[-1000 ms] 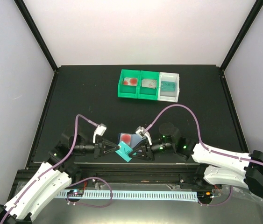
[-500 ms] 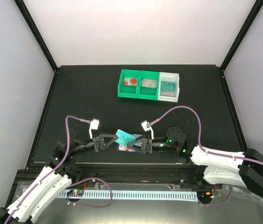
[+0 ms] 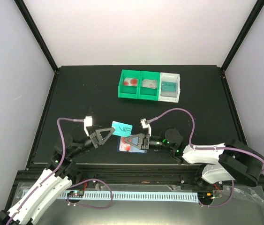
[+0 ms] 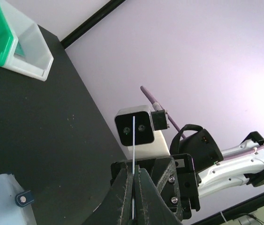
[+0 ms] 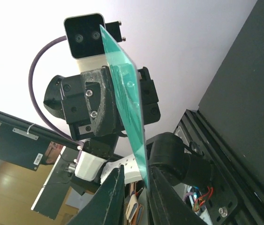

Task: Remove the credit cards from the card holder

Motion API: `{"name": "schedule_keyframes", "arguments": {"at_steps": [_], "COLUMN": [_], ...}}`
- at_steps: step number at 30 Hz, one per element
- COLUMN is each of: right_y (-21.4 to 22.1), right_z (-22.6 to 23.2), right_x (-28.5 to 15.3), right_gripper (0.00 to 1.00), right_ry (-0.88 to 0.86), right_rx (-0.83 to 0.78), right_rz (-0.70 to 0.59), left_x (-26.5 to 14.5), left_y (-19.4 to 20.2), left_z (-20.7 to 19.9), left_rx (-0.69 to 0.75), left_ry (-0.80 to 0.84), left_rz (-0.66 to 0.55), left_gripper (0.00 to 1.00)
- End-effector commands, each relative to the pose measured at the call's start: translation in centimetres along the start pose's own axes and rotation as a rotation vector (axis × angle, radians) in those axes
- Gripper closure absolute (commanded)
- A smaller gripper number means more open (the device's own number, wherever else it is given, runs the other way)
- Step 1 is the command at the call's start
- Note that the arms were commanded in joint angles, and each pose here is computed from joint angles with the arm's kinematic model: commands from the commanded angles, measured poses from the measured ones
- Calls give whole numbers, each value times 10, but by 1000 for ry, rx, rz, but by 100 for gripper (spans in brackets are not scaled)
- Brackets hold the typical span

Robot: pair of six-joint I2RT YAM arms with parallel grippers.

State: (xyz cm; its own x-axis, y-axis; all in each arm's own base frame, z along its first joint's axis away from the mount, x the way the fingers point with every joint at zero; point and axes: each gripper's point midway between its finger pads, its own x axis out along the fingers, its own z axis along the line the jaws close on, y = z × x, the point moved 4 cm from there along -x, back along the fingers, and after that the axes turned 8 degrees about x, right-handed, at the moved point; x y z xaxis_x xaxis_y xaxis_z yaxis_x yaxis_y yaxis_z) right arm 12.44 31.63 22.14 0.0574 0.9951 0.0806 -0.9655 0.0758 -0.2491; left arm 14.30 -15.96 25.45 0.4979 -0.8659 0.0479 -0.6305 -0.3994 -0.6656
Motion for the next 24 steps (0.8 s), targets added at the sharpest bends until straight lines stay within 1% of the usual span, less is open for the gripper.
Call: {"name": "schedule_keyframes", "arguments": {"at_steps": [1, 3, 6, 9, 14, 15, 16, 21, 22, 24], "right_y": [-7, -8, -10, -12, -15, -15, -15, -16, -16, -17], "right_z": [12, 11, 10, 10, 13, 13, 13, 15, 15, 17], "right_x": [-5, -6, -8, -10, -16, -18, -19, -26, -27, -29], "right_gripper": [86, 86, 81, 81, 90, 93, 98, 99, 99, 99], "right_ry": [-72, -66, -53, -43, -43, -38, -35, -26, -18, 1], "right_rx": [-7, -4, -1, -3, -16, -19, -23, -51, -58, -78], "right_rz": [-72, -86, -106, -128, -167, -172, -179, -204, -209, -218], "left_x": [0, 0, 0, 1, 0, 0, -1, -1, -1, -1], "left_y": [-6, -5, -4, -4, -3, -2, -2, 1, 2, 2], "left_z": [0, 2, 4, 4, 4, 5, 5, 5, 4, 5], "left_rx": [1, -7, -21, -23, -26, -28, -29, -32, -28, -23], "left_ry": [1, -1, 2, 6, 6, 4, 4, 6, 10, 3], "left_rz": [-47, -48, -51, -48, -47, -46, -46, -29, -24, -16], "left_gripper": [98, 98, 99, 99, 98, 98, 98, 98, 97, 87]}}
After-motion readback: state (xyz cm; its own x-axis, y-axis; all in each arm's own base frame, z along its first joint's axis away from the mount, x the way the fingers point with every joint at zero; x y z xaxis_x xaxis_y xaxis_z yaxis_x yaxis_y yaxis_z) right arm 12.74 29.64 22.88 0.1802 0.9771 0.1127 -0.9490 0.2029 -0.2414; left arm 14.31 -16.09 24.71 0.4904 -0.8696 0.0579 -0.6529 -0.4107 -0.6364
